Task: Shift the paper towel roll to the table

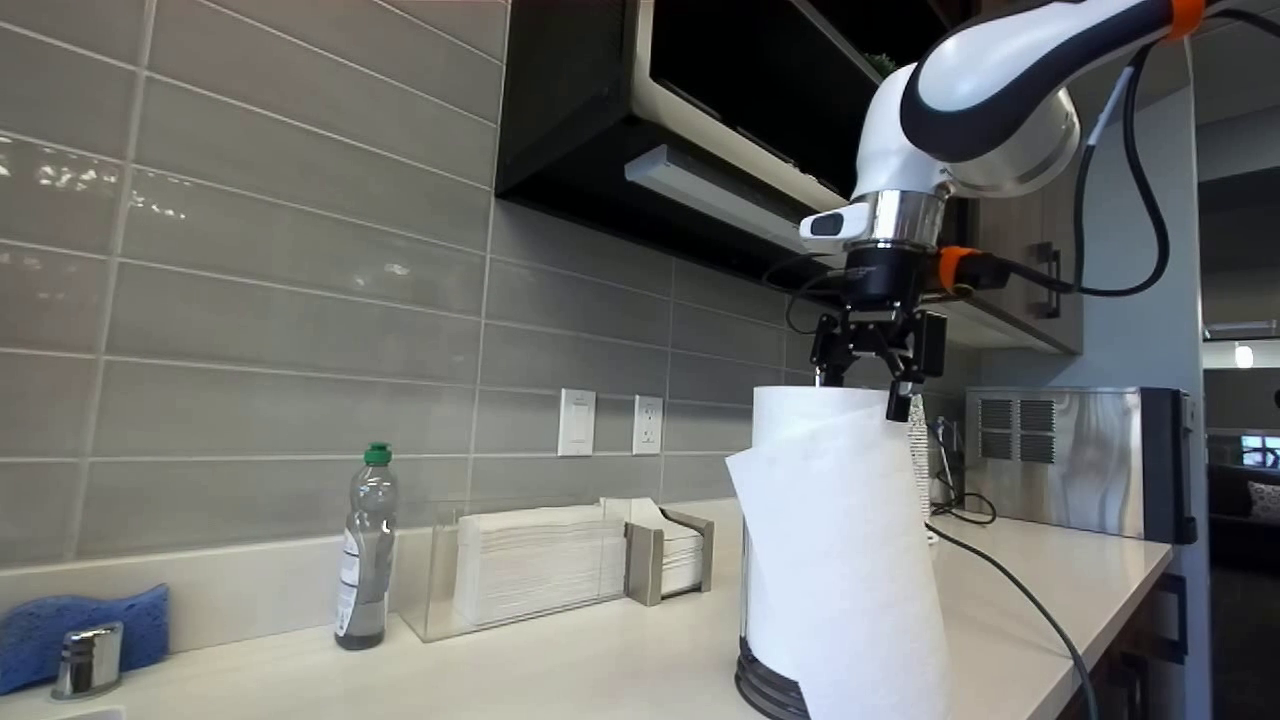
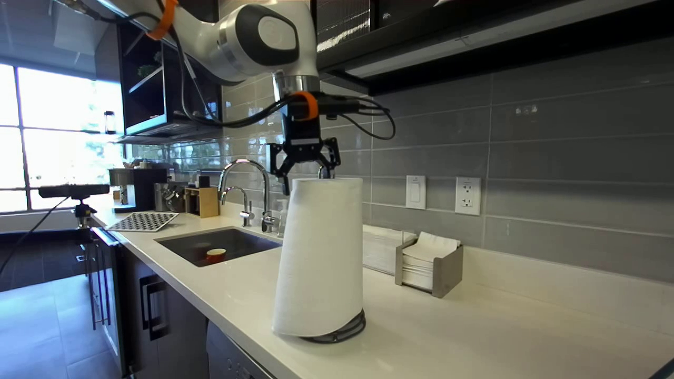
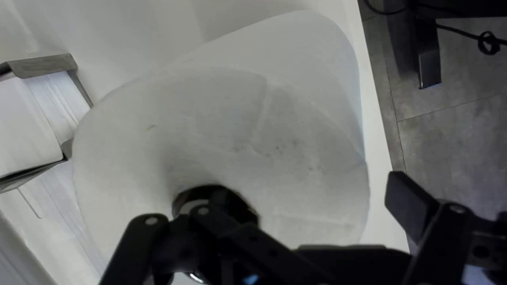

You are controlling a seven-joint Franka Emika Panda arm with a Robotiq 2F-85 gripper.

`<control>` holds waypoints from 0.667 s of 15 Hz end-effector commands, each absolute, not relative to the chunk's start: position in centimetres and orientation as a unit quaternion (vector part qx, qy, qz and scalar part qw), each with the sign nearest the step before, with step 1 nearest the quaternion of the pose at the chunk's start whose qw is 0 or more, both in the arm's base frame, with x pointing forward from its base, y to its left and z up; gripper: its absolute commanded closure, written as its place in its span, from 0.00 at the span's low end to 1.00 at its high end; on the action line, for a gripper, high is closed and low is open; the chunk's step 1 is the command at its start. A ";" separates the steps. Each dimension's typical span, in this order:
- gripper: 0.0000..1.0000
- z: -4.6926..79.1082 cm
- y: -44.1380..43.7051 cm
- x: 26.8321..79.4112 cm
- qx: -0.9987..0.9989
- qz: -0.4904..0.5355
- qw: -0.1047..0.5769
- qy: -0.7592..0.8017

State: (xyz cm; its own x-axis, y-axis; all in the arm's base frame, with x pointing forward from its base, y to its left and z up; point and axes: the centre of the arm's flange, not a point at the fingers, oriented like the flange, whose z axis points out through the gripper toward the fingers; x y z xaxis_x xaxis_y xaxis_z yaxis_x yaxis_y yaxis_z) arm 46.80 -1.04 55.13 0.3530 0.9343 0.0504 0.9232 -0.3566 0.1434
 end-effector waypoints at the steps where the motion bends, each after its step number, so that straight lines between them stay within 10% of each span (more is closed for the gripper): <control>1: 0.26 55.5 -1.1 47.9 0.815 0.063 0.050 0.574; 10: 0.74 57.3 -0.9 47.9 0.813 0.075 0.066 0.574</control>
